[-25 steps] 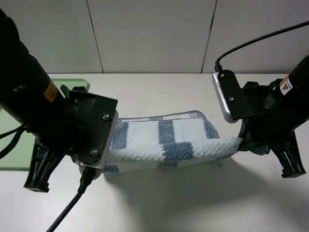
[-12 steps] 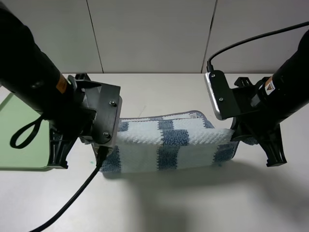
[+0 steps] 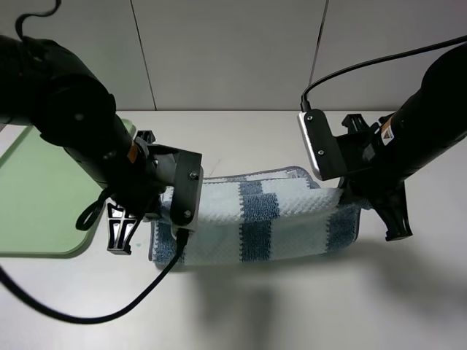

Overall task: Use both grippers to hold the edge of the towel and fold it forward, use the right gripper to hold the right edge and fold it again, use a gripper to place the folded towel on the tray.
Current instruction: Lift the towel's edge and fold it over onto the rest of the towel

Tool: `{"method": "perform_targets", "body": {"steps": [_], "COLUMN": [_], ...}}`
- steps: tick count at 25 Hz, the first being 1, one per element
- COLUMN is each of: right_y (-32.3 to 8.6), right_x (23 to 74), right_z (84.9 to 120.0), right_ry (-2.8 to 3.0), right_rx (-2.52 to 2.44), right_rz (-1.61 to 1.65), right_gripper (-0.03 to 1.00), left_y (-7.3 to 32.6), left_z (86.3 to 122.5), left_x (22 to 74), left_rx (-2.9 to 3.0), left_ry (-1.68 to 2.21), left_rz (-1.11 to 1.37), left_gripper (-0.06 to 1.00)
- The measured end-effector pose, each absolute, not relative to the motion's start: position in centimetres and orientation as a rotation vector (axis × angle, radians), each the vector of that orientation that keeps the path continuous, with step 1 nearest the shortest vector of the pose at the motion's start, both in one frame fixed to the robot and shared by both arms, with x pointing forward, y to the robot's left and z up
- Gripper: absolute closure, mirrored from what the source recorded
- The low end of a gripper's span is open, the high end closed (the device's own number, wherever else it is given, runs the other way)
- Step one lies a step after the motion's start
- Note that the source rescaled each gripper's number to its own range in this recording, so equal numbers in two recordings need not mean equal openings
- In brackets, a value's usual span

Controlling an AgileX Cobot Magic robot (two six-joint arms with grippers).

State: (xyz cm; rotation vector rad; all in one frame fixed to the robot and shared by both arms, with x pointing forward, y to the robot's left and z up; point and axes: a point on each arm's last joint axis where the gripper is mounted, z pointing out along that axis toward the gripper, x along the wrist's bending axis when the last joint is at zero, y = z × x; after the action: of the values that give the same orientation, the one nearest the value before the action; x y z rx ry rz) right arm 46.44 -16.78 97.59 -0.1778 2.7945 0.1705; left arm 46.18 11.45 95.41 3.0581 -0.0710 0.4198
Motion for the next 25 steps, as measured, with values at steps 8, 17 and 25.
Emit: {"method": "perform_targets", "body": {"steps": [8,17,25], "right_y": [-16.1,-15.5,-15.2], "right_x": [47.7,48.7,49.1], "right_z": [95.2,95.0,95.2], "right_ry": [2.804,2.703,2.652], "right_rx": [-0.213,-0.235,-0.233], "right_rz": [0.142,0.201,0.236], "right_gripper": [0.97,0.97,0.96], "left_y": [11.7,13.0,12.8], "left_z": [94.7,94.8,95.0], "left_x": [47.5,49.3,49.6], "left_rx": [3.027,2.968,2.924], "left_ry": [-0.042,0.06,0.055], "left_rz": [0.476,0.553,0.596], "left_gripper": [0.94,0.94,0.92]}}
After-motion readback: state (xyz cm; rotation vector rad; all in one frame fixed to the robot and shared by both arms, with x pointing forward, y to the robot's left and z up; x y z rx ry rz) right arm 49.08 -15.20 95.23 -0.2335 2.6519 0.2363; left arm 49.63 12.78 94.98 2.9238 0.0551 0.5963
